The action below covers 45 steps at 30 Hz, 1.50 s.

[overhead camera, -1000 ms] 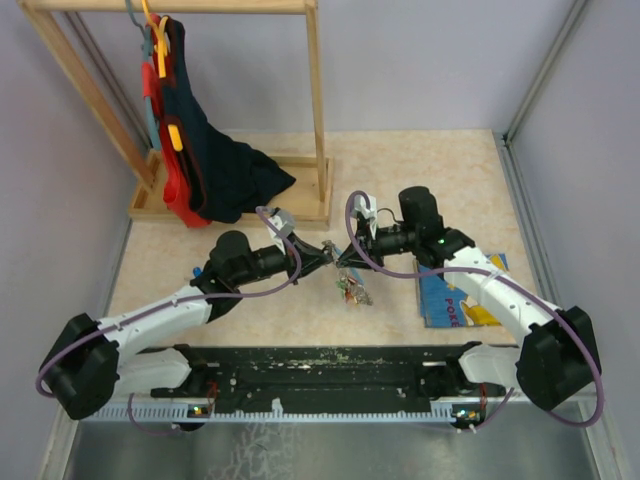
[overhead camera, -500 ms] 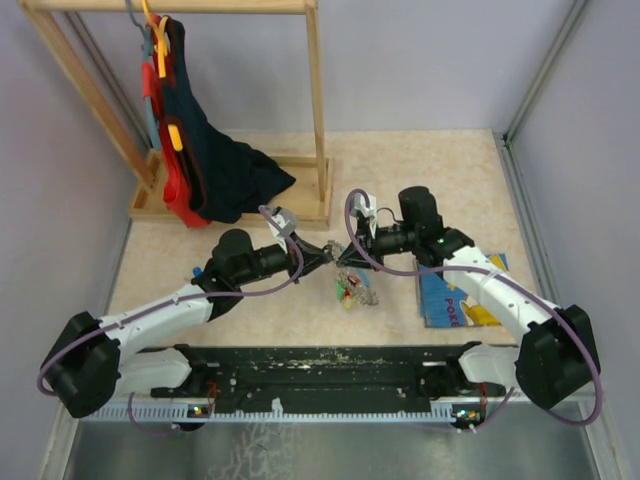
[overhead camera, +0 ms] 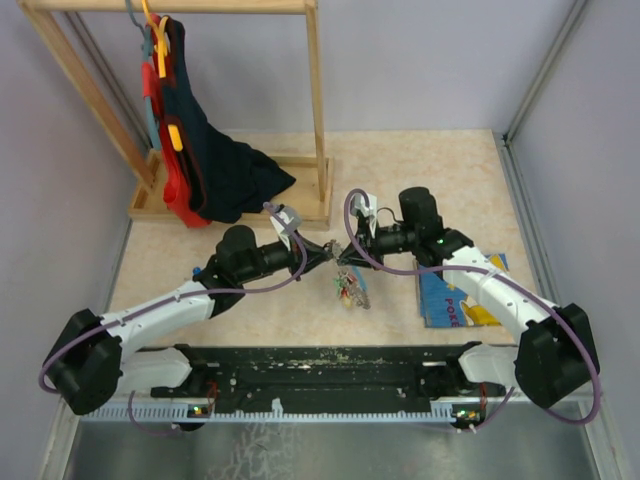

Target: Remove the keys from the keyring

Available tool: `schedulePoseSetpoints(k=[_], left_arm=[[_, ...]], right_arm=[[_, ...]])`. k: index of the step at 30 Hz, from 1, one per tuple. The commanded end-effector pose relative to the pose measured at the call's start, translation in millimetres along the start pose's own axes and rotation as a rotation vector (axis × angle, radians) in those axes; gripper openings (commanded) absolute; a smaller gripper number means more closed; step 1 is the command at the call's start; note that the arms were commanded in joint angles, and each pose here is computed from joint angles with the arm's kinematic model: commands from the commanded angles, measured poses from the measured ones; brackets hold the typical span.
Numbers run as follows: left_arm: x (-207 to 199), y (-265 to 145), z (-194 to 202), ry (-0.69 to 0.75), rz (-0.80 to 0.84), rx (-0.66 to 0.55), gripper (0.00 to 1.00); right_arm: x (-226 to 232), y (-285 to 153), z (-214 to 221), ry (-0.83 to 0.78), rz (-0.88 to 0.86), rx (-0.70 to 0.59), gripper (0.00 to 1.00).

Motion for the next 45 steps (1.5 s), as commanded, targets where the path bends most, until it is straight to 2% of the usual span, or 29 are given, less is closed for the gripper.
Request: schedulePoseSetpoints(k=[1,7,12,20,29,45], left_arm=[[10.5,-3.6,9.5,0.002,-0.053,0.035,0.00],[-2.3,-5.1,-8.4,0.039,0.013,-0.035,0.00],[-2.1,-8.7,-23.1,0.097,-0.007,-0.075,0.00],[9.4,-6.2,11.7,0.091,-0.028,0.075,0.00],[15.0,-2.3,27.4,0.072,-0.032,0.135,0.00],[-3.9,-20.8,-27.6,0.148,-0.031,-0.082,0.00]], right_arm=[[7.3,0.1,-28.8,-0.088,-0.062,-0.087,0.00],[1.0,3.7,-17.4,-0.073,-0.047,-0.060,0.00],[5.6,3.0,-21.5,-0.072,-0.076,-0.077,0.00],[7.8,-3.0,-29.4,-0.062,-0.091,-0.115,0.00],[8.1,-1.6,-26.5,-0.054,-0.105,-0.114,0.00],[0.2,0.9,-15.8,-0.058,-0.072,-0.082,0.00]])
Point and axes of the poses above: each gripper's point midway between its finger pads, its own y axis out along the fingers, its own x axis along the line the jaws close on, z = x × y, the point moved 3 cm from there along -y, back along the fingers, and after that the axes turned 3 degrees about -y, right-handed, at the moved point
